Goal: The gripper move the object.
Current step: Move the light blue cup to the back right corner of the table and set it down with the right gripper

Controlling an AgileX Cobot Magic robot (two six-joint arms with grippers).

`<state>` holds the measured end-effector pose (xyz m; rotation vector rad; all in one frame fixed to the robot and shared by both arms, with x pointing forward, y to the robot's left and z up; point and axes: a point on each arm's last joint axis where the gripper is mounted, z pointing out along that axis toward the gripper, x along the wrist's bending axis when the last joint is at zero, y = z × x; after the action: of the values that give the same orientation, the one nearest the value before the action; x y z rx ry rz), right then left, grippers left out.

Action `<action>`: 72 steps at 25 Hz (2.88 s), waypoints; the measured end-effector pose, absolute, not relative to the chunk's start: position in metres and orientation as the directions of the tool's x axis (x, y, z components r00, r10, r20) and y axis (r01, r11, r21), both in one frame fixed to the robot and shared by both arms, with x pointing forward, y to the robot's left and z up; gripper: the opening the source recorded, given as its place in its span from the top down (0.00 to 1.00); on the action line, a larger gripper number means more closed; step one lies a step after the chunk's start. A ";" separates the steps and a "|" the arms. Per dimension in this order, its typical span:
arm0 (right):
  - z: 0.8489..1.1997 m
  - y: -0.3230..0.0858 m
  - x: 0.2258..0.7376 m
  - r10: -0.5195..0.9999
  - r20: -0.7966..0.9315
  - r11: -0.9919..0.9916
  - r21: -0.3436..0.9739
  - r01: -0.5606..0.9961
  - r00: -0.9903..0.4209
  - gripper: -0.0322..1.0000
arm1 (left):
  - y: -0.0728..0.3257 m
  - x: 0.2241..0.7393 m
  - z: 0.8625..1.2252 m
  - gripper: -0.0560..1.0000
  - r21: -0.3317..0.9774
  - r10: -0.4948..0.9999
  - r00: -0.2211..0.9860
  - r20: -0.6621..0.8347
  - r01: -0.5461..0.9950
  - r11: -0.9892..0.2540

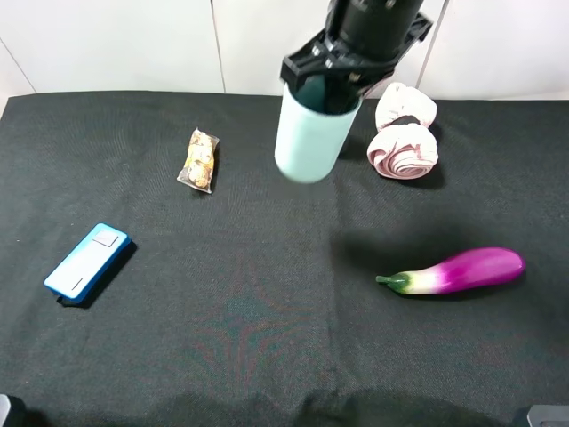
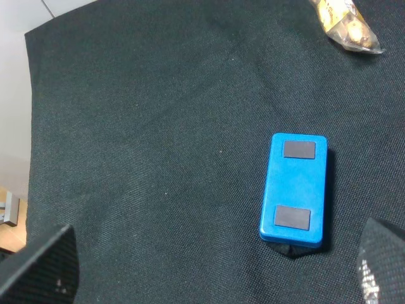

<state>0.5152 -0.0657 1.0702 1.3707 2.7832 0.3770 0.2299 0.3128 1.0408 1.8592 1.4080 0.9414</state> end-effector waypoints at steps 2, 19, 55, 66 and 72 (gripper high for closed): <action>1.073 -0.072 0.522 0.798 0.091 0.565 0.231 0.792 -0.596 0.97 | 0.313 0.230 1.041 0.06 0.813 0.969 0.179 0.173 0.530 -0.243; 1.076 -0.166 0.578 0.938 0.074 0.312 0.242 0.919 -0.338 0.97 | 0.313 0.230 1.041 0.06 0.813 0.969 0.179 0.173 0.530 -0.243; 1.012 -0.317 0.653 0.998 0.030 -0.066 0.324 0.944 0.060 0.97 | 0.313 0.230 1.041 0.06 0.813 0.969 0.179 0.173 0.530 -0.243; 0.986 -0.321 0.666 0.999 -0.014 -0.038 0.335 0.941 0.046 0.97 | 0.313 0.230 1.041 0.06 0.813 0.969 0.179 0.173 0.530 -0.243; 0.973 -0.324 0.670 0.998 -0.045 -0.016 0.322 0.947 0.032 0.97 | 0.313 0.230 1.041 0.06 0.813 0.969 0.179 0.173 0.530 -0.243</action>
<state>0.6700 -0.3238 0.9728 2.0486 1.9978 0.2833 0.2299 0.3128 1.0408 1.8592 1.4080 0.9414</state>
